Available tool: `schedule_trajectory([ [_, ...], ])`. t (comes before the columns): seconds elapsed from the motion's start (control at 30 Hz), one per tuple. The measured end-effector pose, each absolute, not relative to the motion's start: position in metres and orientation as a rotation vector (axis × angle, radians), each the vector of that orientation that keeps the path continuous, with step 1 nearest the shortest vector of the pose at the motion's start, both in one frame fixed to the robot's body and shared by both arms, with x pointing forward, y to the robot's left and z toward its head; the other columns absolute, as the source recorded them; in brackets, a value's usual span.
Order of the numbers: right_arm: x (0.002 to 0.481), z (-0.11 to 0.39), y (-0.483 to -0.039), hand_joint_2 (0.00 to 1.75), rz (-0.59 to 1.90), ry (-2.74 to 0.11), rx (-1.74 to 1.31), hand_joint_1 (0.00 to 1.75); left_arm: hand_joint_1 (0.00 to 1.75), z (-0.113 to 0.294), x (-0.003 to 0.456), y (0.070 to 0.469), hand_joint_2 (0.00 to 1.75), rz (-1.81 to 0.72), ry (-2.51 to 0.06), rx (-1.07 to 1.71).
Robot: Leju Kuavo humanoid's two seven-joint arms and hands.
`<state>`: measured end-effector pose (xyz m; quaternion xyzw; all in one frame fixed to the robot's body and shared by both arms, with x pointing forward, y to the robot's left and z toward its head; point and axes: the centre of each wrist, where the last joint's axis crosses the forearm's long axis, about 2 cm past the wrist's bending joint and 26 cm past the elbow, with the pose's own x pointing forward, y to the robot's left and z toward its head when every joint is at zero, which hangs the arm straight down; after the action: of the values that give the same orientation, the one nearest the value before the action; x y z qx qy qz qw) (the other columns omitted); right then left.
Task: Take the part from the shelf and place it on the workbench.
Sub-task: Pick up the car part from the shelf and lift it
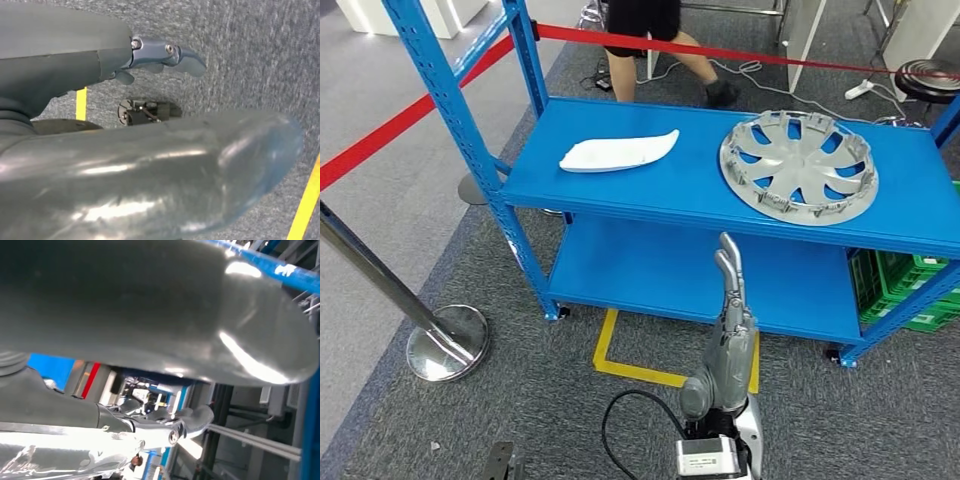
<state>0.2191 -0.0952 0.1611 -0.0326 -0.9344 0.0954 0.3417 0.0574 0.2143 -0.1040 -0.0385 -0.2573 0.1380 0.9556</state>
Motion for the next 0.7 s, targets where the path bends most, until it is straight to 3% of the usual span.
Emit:
schedule_trajectory([
  [0.7,0.2189,0.1613,-0.0953,0.0,0.243,-2.434,-0.098,0.0,0.0,-0.1036,0.059,0.2139,0.0,0.28,-0.5,-0.025],
])
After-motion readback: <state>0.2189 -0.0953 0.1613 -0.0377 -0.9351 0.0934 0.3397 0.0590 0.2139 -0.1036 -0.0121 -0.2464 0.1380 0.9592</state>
